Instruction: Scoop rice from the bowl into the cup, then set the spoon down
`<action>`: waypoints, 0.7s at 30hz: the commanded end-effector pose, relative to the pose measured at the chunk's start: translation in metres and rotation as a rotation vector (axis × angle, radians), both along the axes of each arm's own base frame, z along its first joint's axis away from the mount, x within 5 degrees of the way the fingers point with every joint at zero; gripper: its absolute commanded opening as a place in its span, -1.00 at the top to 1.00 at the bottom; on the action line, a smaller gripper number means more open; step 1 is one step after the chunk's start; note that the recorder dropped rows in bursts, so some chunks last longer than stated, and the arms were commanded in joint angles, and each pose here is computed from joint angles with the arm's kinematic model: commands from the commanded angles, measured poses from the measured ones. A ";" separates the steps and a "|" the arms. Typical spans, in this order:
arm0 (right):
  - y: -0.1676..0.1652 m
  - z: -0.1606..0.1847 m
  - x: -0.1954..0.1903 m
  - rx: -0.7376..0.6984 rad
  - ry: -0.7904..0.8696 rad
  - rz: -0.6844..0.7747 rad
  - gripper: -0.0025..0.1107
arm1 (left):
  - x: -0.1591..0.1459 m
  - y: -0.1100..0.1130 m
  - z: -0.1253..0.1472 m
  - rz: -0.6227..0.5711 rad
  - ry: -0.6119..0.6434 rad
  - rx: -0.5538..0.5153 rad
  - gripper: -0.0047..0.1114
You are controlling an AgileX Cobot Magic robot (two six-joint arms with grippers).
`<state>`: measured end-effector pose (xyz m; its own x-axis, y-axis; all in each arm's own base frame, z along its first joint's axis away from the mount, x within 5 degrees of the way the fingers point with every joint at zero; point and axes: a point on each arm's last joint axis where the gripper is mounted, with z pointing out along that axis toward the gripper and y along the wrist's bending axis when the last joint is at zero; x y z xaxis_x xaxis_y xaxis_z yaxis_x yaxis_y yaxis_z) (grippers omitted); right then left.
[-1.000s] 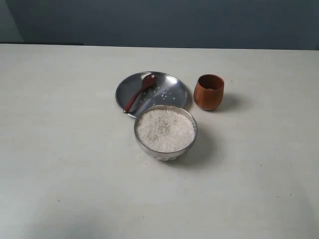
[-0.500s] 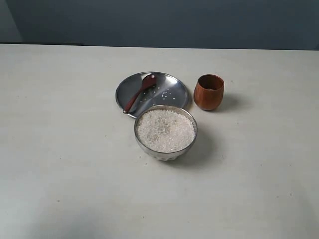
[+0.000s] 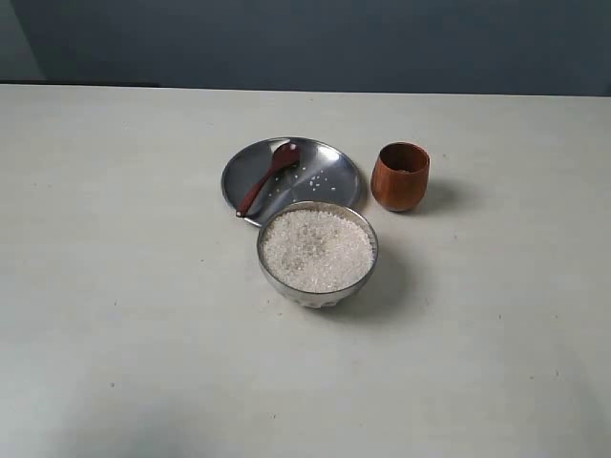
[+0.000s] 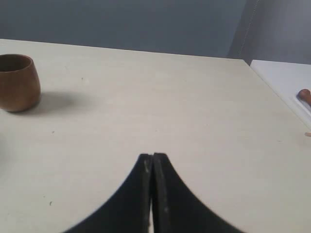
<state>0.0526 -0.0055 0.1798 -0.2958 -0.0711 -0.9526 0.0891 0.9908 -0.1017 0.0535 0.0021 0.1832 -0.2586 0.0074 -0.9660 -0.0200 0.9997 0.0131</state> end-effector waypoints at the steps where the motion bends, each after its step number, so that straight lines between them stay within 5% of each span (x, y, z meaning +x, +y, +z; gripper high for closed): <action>1: 0.000 0.000 0.000 -0.013 -0.011 -0.003 0.96 | 0.000 0.000 0.000 -0.015 -0.013 0.039 0.91; 21: 0.000 0.001 0.000 -0.011 -0.014 -0.003 0.96 | 0.000 0.000 0.000 -0.017 -0.013 0.050 0.91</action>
<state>0.0526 -0.0055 0.1798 -0.2958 -0.0711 -0.9526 0.0891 0.9908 -0.1017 0.0535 0.0021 0.1832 -0.2593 0.0623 -0.9638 -0.0058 0.9978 0.0661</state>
